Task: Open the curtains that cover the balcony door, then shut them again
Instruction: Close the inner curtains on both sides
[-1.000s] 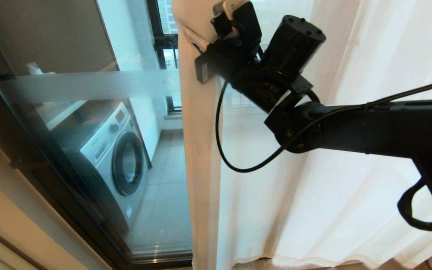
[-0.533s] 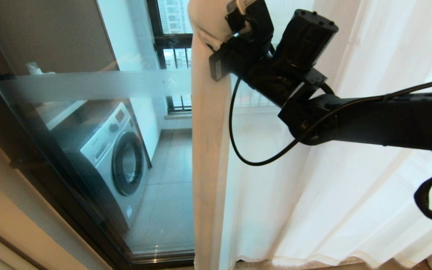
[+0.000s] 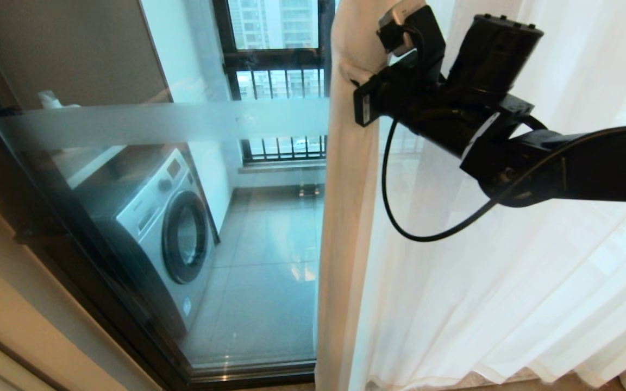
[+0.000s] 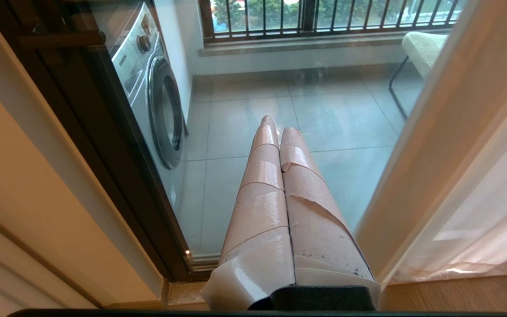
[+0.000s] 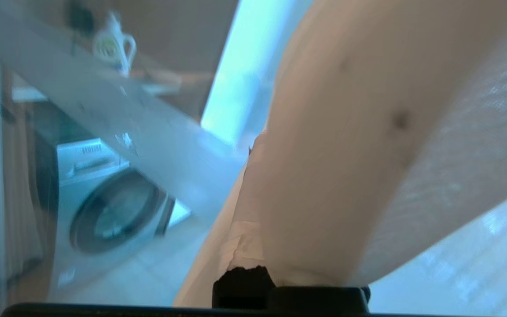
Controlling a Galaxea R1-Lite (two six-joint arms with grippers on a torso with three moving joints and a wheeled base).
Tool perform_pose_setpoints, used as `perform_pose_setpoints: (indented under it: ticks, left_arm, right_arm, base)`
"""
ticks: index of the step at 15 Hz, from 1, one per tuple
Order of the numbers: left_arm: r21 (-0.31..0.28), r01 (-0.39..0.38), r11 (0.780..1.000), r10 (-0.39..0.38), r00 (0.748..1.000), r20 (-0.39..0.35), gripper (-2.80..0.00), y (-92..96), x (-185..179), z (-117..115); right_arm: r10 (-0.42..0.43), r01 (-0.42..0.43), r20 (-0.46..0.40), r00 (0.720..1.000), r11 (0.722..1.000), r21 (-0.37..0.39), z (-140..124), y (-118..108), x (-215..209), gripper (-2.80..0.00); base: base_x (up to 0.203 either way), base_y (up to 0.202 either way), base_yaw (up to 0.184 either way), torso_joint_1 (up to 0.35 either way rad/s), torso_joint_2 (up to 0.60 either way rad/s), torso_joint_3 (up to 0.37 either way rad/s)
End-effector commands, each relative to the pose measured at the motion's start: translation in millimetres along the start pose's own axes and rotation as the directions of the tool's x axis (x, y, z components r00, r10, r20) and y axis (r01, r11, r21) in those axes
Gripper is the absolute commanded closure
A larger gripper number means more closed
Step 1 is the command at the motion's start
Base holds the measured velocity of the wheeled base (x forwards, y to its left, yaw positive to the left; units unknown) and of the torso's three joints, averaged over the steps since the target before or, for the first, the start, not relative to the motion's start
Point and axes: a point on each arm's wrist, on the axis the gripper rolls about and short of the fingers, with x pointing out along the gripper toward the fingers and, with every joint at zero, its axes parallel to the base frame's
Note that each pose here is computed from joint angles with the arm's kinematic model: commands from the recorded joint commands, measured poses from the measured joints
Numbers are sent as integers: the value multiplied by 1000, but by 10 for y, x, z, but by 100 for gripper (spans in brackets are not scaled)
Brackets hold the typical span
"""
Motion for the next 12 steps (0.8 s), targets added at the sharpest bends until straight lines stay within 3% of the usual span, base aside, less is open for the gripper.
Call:
perform_pose_setpoints:
  ticks: [1,5,12]
  left_arm:
    - [0,0,1000,0,1000,-1,0,0,1,0]
    - [0,0,1000,0,1000,-1,0,0,1,0]
    - [0,0,1000,0,1000,0,0,0,0,0]
  right_arm:
    - [-37,38,-56,998,999,14,51,-160,-228,0]
    - [-166,178,-152,974,981,73,-63,-389,-338,0]
    - [-175,189,-170,970,980,66,-129,-404,-367,0]
  base:
    - [0,0,0,0,0,0]
    - [0,0,0,0,0,0]
    - [0,0,0,0,0,0]
